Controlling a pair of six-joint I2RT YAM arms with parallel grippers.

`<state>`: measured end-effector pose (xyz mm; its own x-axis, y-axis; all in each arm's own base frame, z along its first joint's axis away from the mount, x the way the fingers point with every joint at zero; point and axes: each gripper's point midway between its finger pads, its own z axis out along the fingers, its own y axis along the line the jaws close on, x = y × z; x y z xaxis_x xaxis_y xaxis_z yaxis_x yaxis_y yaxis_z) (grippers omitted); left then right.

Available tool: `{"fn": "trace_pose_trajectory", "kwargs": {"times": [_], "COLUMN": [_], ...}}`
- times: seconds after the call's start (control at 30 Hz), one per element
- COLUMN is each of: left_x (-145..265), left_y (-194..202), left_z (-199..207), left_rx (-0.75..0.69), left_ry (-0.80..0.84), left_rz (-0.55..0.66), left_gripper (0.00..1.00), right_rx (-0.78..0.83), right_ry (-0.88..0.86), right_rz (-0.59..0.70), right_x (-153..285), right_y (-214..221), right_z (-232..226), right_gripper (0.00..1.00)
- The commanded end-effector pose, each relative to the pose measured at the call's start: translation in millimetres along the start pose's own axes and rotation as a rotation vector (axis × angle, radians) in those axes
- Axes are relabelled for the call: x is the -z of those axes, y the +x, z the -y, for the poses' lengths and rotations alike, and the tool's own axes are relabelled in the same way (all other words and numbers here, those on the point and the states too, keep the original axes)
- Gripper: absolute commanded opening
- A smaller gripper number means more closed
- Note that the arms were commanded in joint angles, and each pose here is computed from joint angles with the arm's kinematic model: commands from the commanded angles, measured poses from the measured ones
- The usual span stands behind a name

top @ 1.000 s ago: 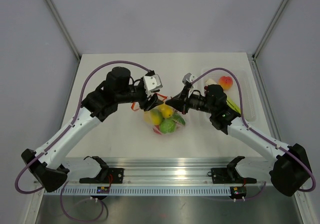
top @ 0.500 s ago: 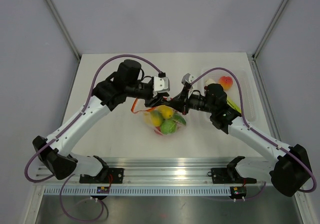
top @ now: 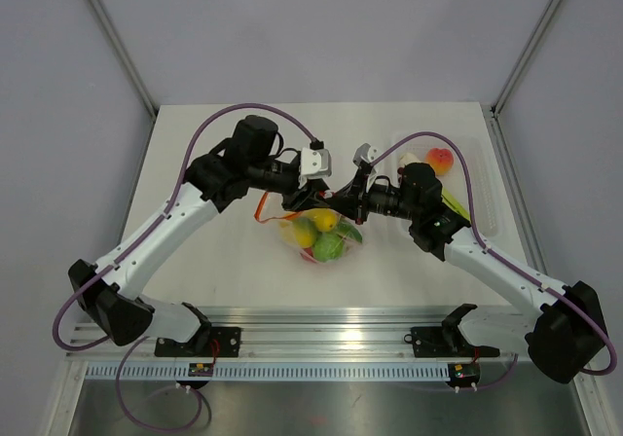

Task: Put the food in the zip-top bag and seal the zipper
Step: Zip the zipper food storage bag at the center of the board.

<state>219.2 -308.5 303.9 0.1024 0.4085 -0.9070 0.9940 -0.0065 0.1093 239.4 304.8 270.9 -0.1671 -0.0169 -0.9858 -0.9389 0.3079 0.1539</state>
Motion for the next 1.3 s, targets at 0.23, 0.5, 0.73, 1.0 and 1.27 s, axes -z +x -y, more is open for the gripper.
{"fn": "trace_pose_trajectory", "kwargs": {"times": [0.23, 0.5, 0.73, 1.0, 1.27], "left_x": [-4.1, 1.6, 6.7, 3.8, 1.6], "left_y": [-14.2, -19.5, -27.8, -25.3, -22.2], "left_z": [-7.2, -3.7, 1.1, 2.1, 1.6], "left_rx": [0.059, 0.077, 0.097, 0.13, 0.163], "left_ry": [0.023, 0.025, 0.051, 0.073, 0.077], "left_rz": [0.03, 0.058, 0.099, 0.101, 0.092], "left_gripper": [0.4, 0.36, 0.36, 0.29, 0.13], "right_rx": [0.098, 0.099, 0.096, 0.095, 0.091], "right_ry": [-0.035, -0.028, -0.028, -0.028, -0.025], "right_rz": [0.097, 0.089, 0.088, 0.087, 0.08], "right_x": [4.4, 5.3, 5.4, 5.6, 5.5], "right_y": [-45.1, -43.1, -43.1, -43.7, -40.1], "right_z": [-13.3, -12.5, -12.6, -13.2, -12.0], "right_gripper": [0.0, 0.0, 0.0, 0.0, 0.0]}}
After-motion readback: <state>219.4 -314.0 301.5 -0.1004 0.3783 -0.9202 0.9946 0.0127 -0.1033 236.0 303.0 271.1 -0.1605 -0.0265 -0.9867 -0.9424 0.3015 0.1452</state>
